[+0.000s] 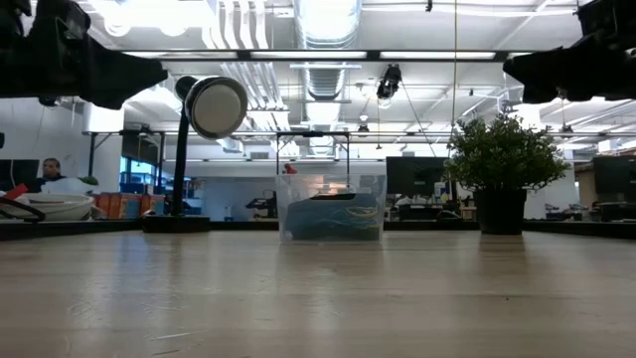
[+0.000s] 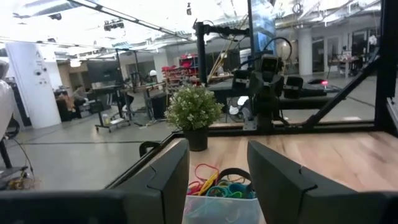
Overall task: Pick and place rubber bands into bin
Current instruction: Return to Home Position
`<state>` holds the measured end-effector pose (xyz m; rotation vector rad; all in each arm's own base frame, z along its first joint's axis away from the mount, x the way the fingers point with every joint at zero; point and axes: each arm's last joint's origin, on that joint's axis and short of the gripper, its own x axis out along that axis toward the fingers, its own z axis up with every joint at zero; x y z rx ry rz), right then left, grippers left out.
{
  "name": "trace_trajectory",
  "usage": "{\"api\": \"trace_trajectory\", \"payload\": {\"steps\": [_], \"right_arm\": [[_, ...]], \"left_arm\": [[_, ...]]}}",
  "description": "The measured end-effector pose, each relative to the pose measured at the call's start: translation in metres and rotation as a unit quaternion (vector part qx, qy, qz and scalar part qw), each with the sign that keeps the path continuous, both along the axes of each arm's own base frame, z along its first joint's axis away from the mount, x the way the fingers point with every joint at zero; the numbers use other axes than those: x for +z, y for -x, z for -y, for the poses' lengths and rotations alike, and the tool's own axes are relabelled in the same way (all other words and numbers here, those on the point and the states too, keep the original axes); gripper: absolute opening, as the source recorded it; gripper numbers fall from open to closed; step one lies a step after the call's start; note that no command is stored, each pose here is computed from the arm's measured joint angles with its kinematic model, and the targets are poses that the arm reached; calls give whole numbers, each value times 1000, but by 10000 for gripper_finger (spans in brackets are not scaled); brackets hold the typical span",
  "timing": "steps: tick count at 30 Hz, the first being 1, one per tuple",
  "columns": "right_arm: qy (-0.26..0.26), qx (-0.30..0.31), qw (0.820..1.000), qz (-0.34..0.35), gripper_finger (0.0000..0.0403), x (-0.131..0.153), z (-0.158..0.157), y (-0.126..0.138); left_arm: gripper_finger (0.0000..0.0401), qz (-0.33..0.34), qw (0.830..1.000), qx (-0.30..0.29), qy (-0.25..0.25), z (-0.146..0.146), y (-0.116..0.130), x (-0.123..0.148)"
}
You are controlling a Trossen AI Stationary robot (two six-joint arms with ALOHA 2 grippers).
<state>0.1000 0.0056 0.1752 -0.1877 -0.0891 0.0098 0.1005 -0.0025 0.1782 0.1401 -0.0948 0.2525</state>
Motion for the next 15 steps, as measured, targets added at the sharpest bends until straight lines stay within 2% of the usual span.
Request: {"api": "trace_trajectory", "payload": {"steps": [6,12,15], "right_arm": [[-1,0,1000,-10,76,-2,0,0],[-1,1,1000,-27,73,-5,0,0],[9,26,999,-28,75,-5,-2,0]], "left_arm": [[148,-4,1000,1,1,0,0,-1],[148,-44,999,-2,-29,0,-1,-7],[148,-60,996,-49,-52,3,-1,-10]]}}
